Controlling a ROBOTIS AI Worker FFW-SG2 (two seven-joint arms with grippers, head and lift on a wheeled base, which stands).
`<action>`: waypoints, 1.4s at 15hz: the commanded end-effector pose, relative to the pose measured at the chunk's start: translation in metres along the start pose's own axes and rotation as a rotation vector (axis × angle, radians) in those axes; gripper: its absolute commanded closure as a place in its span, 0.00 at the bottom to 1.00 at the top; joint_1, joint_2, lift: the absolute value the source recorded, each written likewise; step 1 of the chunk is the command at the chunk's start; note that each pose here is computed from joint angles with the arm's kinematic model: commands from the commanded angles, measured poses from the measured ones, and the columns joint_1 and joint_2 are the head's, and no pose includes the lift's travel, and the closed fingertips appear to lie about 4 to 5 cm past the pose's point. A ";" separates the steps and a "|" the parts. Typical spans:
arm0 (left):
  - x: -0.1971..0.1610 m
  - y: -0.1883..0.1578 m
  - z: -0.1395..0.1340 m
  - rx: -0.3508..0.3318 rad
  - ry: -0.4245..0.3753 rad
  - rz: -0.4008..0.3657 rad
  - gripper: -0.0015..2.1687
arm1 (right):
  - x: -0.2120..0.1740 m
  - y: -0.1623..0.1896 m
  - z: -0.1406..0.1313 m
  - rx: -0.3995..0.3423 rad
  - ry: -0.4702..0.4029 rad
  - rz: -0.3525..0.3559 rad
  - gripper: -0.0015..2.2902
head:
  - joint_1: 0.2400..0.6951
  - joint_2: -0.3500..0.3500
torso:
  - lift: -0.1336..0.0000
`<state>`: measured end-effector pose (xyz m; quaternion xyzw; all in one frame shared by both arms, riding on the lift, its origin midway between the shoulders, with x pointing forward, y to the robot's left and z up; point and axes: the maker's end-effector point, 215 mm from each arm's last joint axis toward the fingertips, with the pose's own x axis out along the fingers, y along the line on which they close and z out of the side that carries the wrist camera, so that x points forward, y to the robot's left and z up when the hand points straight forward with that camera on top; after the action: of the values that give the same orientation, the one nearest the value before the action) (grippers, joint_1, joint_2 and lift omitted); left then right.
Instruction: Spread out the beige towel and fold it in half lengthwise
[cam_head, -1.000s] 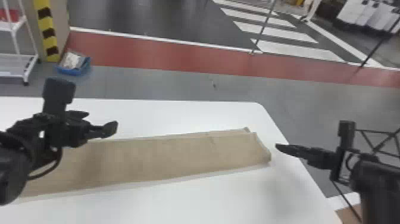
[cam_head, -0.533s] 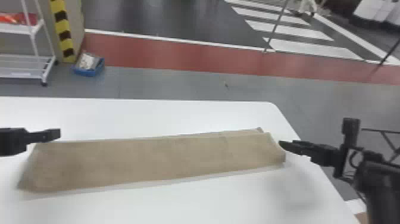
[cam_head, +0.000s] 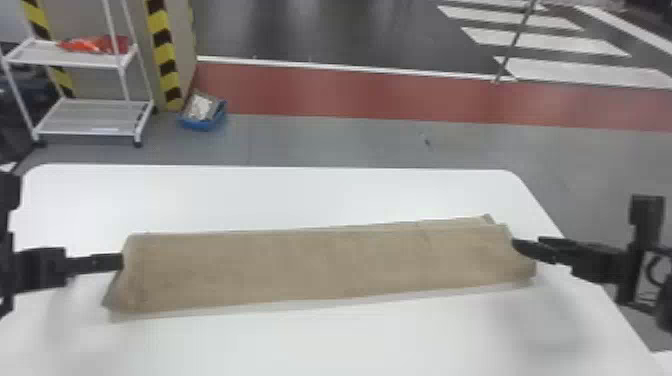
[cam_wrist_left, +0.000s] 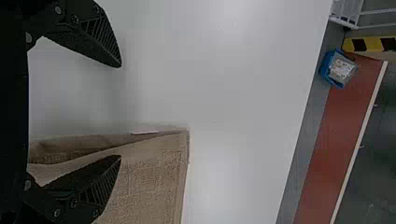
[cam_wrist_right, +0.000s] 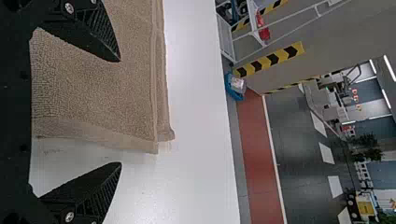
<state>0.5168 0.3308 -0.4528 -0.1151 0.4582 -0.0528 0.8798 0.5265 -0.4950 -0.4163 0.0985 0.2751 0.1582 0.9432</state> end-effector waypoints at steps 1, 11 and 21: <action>-0.005 -0.008 0.003 -0.012 0.001 -0.034 0.10 | 0.001 0.000 -0.001 -0.004 0.008 -0.002 0.04 | 1.00 0.26 | 0.07; -0.023 -0.040 -0.017 0.003 0.111 -0.122 0.15 | 0.002 0.001 -0.003 -0.008 0.018 -0.003 0.04 | 1.00 0.20 | 0.07; -0.017 -0.051 -0.021 0.024 0.129 -0.125 0.36 | -0.003 -0.004 -0.003 0.001 0.010 -0.013 0.04 | 1.00 0.18 | 0.07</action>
<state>0.4918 0.2829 -0.4369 -0.1301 0.5036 -0.1202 0.8456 0.5247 -0.4981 -0.4177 0.0964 0.2800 0.1540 0.9426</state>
